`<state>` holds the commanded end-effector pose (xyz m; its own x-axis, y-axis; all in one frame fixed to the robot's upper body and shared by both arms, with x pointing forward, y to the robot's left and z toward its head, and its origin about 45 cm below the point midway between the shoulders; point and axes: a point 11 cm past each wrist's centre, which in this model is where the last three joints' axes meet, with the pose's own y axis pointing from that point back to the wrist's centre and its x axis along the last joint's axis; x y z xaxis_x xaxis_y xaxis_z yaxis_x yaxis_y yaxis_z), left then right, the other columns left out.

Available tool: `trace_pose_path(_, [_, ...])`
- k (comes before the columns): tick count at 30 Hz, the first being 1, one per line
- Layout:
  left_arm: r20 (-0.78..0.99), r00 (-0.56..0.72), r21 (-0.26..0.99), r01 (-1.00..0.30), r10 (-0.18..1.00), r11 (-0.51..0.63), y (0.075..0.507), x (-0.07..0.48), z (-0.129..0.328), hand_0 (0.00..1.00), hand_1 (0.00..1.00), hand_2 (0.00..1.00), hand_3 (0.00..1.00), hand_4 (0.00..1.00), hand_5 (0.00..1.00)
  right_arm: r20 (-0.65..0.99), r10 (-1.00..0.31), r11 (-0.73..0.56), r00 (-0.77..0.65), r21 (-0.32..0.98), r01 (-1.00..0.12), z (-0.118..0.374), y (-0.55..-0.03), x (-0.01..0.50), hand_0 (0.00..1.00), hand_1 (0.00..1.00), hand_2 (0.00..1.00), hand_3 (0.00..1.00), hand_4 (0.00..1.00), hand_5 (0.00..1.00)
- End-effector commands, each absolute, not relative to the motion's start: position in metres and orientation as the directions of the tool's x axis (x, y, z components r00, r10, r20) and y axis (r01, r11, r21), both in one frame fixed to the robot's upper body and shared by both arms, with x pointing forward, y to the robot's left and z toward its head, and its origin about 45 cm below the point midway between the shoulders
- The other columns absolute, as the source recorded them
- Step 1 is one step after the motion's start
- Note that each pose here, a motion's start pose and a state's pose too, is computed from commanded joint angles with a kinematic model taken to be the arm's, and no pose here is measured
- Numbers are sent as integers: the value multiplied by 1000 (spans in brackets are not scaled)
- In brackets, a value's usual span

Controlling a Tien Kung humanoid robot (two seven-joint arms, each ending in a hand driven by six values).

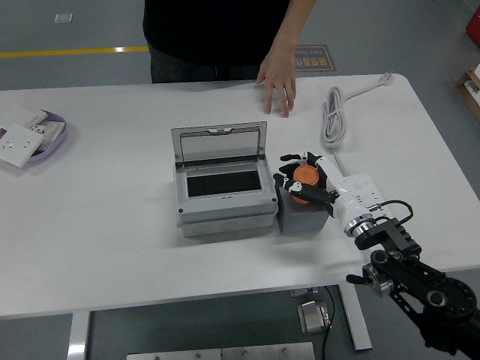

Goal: Pick up the cylinder from the cube,place it in the box,flap close box

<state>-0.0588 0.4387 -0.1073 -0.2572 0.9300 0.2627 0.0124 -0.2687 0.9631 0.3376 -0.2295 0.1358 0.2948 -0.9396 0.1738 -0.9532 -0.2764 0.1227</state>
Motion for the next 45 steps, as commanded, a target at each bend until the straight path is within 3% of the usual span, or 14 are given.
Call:
trace_pose_path(2, [263,-257,963,13,930,-269,439,-58,-107,629,647,625,668,722,253,172,-940,-277,296,124,-953,135,-230,337,743,657,587,632,595,125])
trace_pose_path(7, [264,-257,963,9,930,-270,439,-56,-107,629,647,625,668,722,253,171,-941,-274,293,127,-953,135,-231,338,743,657,587,632,595,125])
trace_pose_path(8, [264,-258,963,9,929,-271,439,-56,-107,629,647,625,668,722,253,172,-941,-273,293,128,-953,135,-231,338,729,654,570,613,477,143])
trace_pose_path(13, [268,-259,962,10,928,-274,441,-56,-107,629,647,625,668,722,253,164,-944,-268,286,125,-955,135,-232,338,729,654,570,613,477,143])
trace_pose_path(14, [268,-259,962,10,928,-274,441,-56,-107,629,647,625,668,722,253,155,-947,-264,282,123,-956,135,-233,338,727,644,555,594,294,125])
trace_pose_path(19, [267,-258,962,9,929,-274,441,-55,-107,629,647,625,668,722,253,113,-958,-250,264,118,-961,135,-234,337,727,644,555,594,294,125])
trace_pose_path(20, [267,-260,961,8,928,-275,442,-55,-106,629,647,625,668,722,253,105,-960,-247,259,118,-962,135,-234,337,681,608,515,496,2,83])
trace_pose_path(25, [272,-265,960,6,925,-280,444,-54,-106,629,647,625,668,722,253,92,-965,-235,246,111,-966,138,-234,338,681,608,515,496,2,83])
trace_pose_path(26, [272,-265,960,7,925,-281,445,-54,-105,629,647,625,668,722,253,92,-966,-233,243,108,-966,139,-234,339,514,465,426,280,2,2])
trace_pose_path(31, [275,-264,959,7,924,-283,446,-55,-105,629,647,625,668,722,253,70,-970,-226,233,89,-970,146,-233,340,514,465,426,280,2,2])
trace_pose_path(32, [276,-264,959,6,924,-284,446,-54,-105,629,647,625,668,722,253,64,-971,-225,231,82,-971,149,-232,340,440,370,352,223,2,2])
trace_pose_path(37, [281,-261,957,4,924,-290,450,-53,-104,629,647,625,668,722,253,57,-973,-219,222,47,-975,163,-226,345,440,370,352,223,2,2])
trace_pose_path(38, [282,-260,957,5,923,-291,450,-53,-103,629,647,625,668,722,253,64,-973,-219,222,43,-975,166,-224,345,428,327,310,193,2,2])
trace_pose_path(45, [287,-256,956,25,923,-291,450,-62,-103,629,647,625,668,722,253,148,-946,-290,289,12,-957,188,-182,352,413,289,263,180,2,2])
